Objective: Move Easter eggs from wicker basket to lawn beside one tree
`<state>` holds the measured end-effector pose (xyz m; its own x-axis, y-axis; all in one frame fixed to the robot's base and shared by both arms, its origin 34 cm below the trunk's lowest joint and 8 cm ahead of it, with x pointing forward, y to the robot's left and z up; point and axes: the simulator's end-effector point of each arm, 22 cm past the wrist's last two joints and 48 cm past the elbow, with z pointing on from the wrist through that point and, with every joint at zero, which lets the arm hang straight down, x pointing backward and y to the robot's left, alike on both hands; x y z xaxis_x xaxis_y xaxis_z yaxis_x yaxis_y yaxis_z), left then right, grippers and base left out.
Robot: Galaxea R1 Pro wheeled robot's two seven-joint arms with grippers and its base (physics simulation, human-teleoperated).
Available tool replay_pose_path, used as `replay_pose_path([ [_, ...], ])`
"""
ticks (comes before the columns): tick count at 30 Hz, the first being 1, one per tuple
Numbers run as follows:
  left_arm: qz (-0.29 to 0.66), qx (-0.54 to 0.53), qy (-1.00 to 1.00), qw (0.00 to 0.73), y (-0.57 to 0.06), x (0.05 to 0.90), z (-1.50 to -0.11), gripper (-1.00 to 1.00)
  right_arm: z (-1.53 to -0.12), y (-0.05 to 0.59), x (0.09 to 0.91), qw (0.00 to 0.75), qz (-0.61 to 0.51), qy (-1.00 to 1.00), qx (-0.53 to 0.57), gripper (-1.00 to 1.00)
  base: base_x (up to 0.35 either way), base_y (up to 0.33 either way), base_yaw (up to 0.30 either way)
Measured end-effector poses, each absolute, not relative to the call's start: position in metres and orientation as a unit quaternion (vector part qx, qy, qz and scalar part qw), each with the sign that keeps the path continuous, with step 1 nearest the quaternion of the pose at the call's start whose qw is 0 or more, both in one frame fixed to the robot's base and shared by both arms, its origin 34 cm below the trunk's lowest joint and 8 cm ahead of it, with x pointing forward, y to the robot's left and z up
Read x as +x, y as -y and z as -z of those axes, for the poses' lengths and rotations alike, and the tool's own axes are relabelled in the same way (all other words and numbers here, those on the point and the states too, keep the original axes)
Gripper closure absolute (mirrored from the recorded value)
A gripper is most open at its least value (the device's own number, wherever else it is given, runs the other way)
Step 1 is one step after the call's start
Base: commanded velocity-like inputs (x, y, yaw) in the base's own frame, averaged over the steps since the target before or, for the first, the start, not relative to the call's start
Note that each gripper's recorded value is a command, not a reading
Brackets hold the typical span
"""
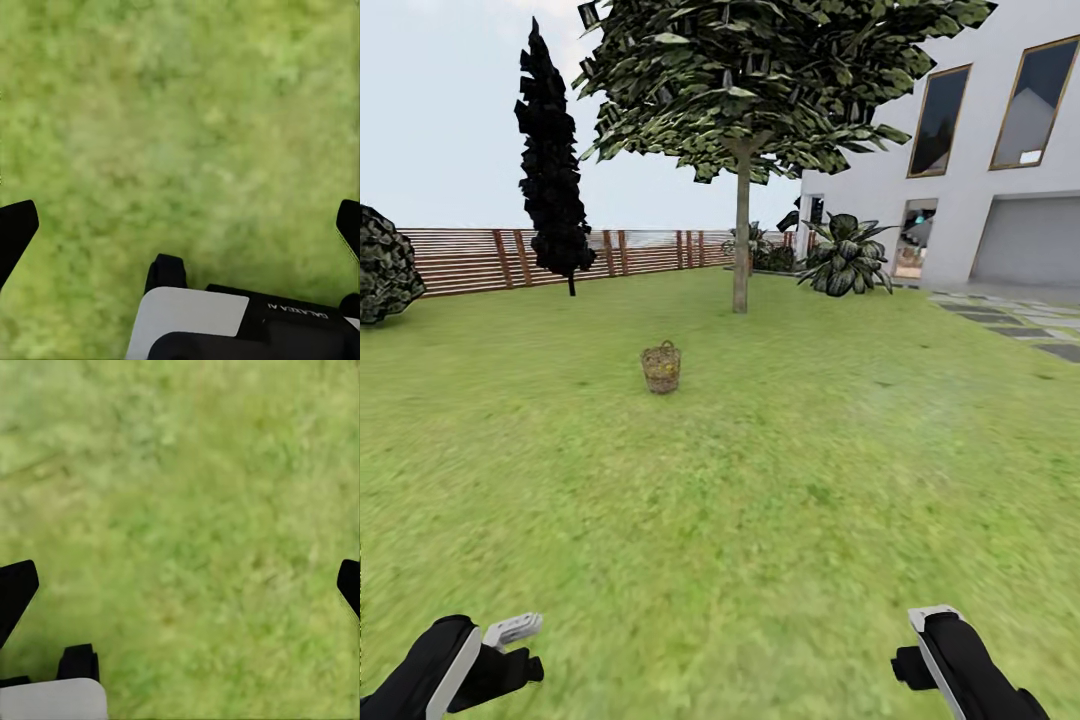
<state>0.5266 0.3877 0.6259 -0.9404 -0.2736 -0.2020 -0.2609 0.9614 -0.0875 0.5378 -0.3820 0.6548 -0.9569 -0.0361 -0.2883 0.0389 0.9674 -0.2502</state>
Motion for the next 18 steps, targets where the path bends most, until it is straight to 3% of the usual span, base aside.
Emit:
replay_pose_path([
  [18, 0.03, -0.136, -0.984, 0.108, -0.3879, 0.5274, -0.6264, -1.0, -0.6545, 0.381, 0.5376, 0.146, 0.127, -0.981, 0.0, -1.0, 0.338, 0.0, 0.008],
])
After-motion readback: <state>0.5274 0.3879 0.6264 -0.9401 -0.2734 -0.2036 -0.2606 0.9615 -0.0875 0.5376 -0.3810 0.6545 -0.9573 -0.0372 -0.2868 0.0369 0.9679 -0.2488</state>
